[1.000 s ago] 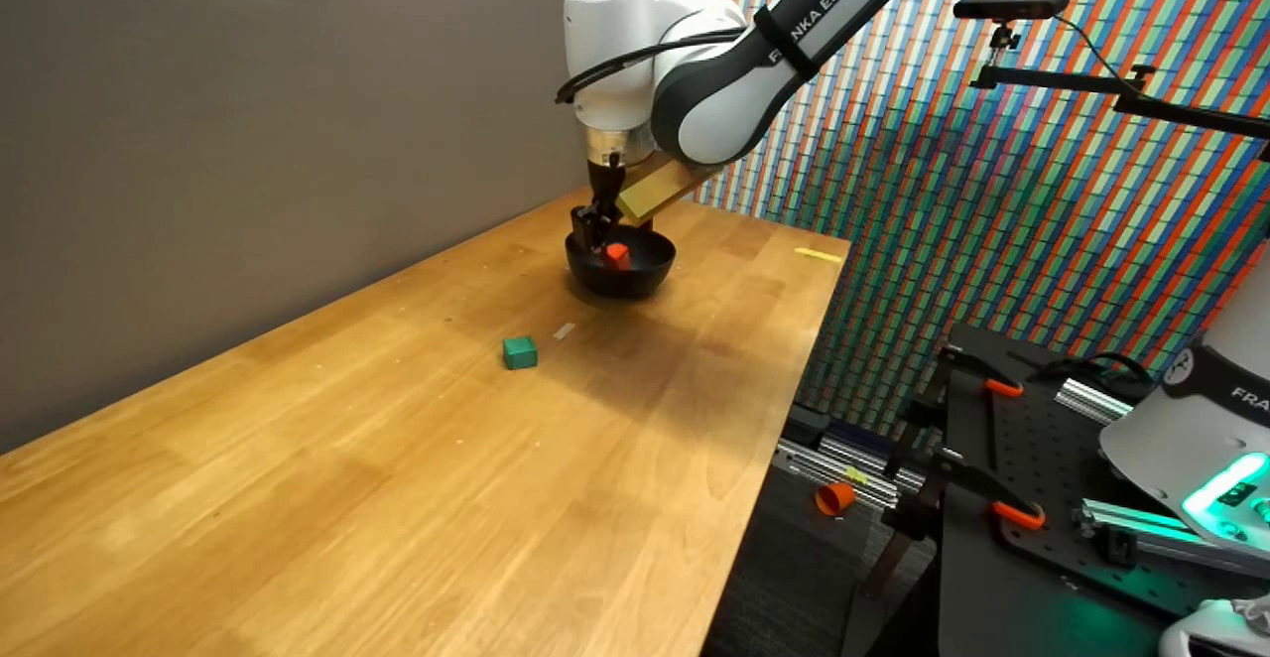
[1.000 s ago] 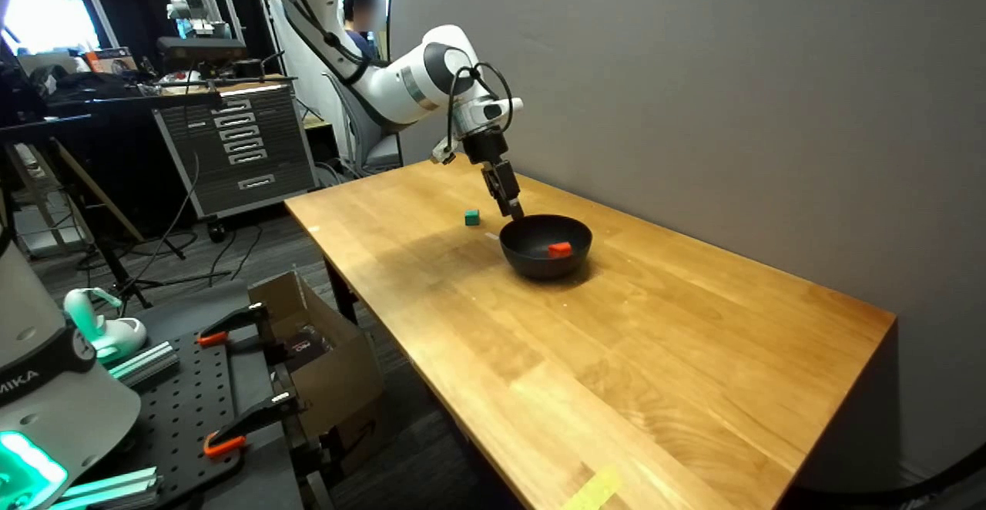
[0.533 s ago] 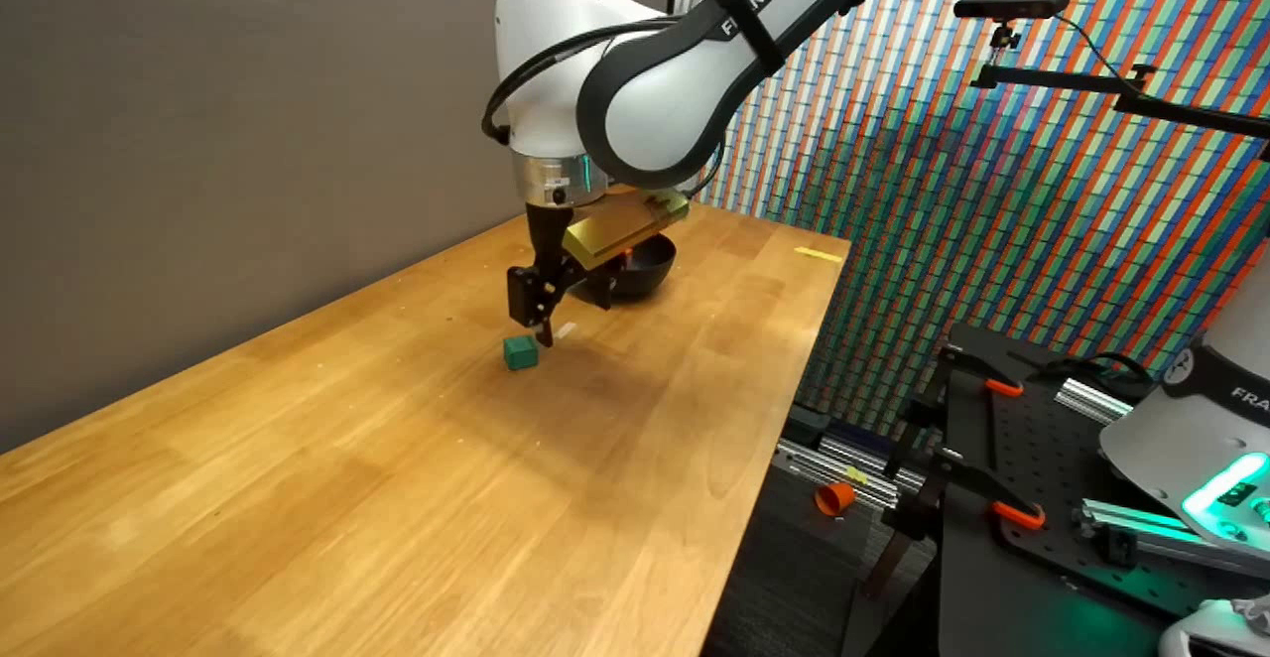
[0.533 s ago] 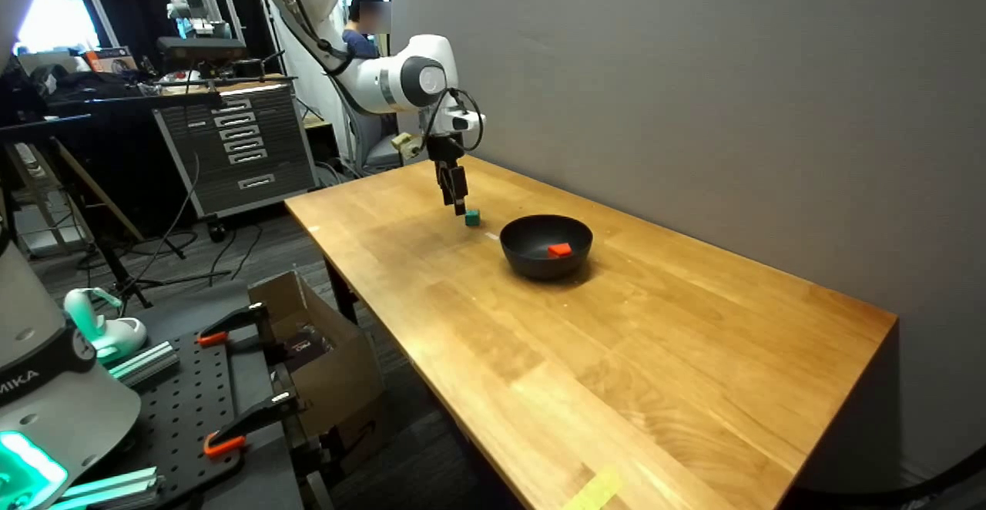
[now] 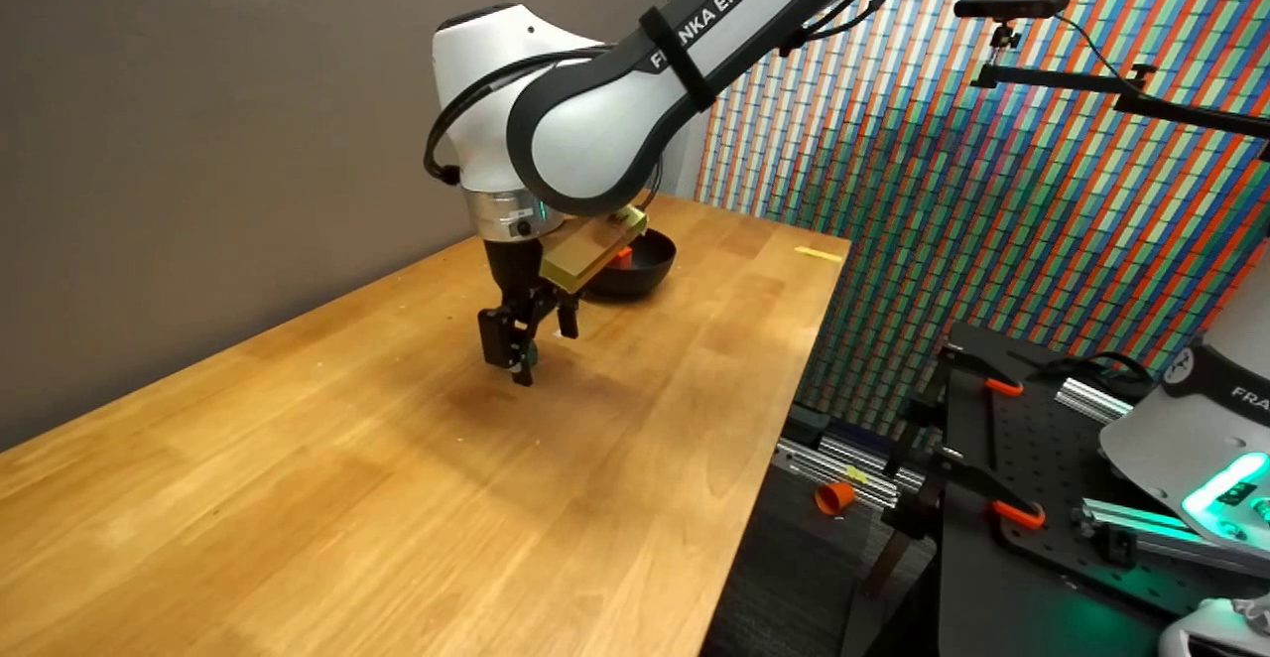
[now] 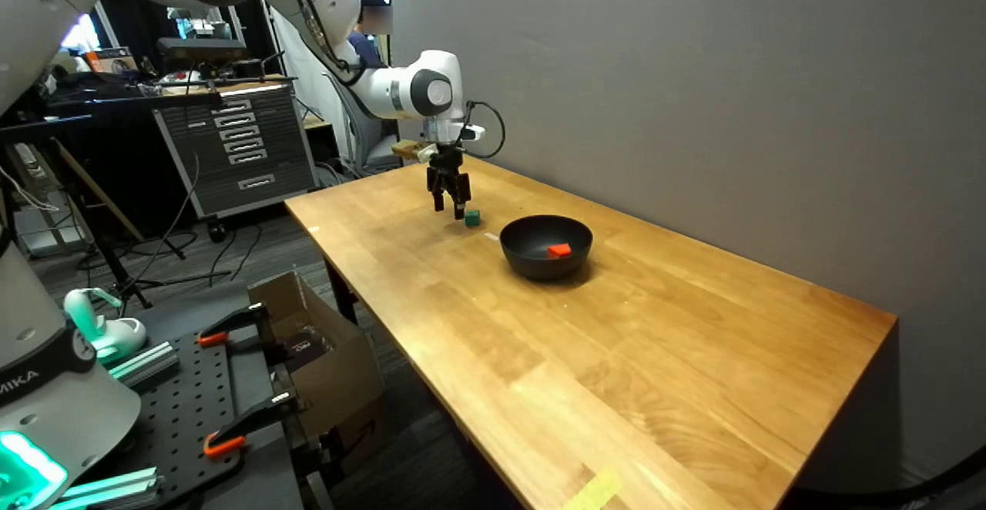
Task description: Put the blocks in the bowl
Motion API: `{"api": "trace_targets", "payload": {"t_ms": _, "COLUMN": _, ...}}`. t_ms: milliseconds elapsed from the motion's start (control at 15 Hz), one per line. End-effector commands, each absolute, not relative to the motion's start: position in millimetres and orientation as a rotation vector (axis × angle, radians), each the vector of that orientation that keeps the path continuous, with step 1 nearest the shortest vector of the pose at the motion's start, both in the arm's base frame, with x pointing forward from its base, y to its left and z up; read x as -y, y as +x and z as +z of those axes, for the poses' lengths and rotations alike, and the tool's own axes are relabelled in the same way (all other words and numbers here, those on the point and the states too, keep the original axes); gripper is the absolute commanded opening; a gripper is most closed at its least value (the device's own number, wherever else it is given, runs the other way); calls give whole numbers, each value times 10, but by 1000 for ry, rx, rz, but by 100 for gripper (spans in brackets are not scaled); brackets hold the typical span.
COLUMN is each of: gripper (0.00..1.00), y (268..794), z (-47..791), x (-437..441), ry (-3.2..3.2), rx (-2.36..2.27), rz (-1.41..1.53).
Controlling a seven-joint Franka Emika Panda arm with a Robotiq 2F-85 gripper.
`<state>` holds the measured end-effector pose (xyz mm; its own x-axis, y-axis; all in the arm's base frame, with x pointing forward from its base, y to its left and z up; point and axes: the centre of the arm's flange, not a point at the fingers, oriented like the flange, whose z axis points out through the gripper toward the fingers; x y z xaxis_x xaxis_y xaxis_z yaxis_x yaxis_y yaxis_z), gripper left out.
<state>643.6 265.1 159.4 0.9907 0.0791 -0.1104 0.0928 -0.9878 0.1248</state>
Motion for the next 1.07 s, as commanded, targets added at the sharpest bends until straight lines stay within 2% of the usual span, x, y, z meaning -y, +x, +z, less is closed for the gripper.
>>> {"api": "trace_targets", "payload": {"t_ms": 0, "gripper": 100, "y": 6845, "z": 1486, "x": -2717, "ry": 2983, "rx": -285, "rz": -158}}
{"api": "trace_targets", "payload": {"t_ms": 400, "gripper": 100, "y": 7100, "z": 1401, "x": -2642, "ry": 2943, "rx": -403, "rz": -134}}
{"api": "trace_targets", "payload": {"t_ms": 467, "gripper": 75, "y": 7122, "z": 1392, "x": -2629, "ry": 2935, "rx": -410, "rz": -130}}
{"api": "trace_targets", "payload": {"t_ms": 533, "gripper": 73, "y": 7140, "z": 1387, "x": -2618, "ry": 2929, "rx": -417, "rz": -124}}
{"api": "trace_targets", "payload": {"t_ms": 933, "gripper": 27, "y": 7039, "z": 1512, "x": -2623, "ry": 2820, "rx": -377, "rz": -125}}
{"api": "trace_targets", "payload": {"t_ms": 1000, "gripper": 27, "y": 6988, "z": 1613, "x": -2595, "ry": 2797, "rx": -358, "rz": -108}}
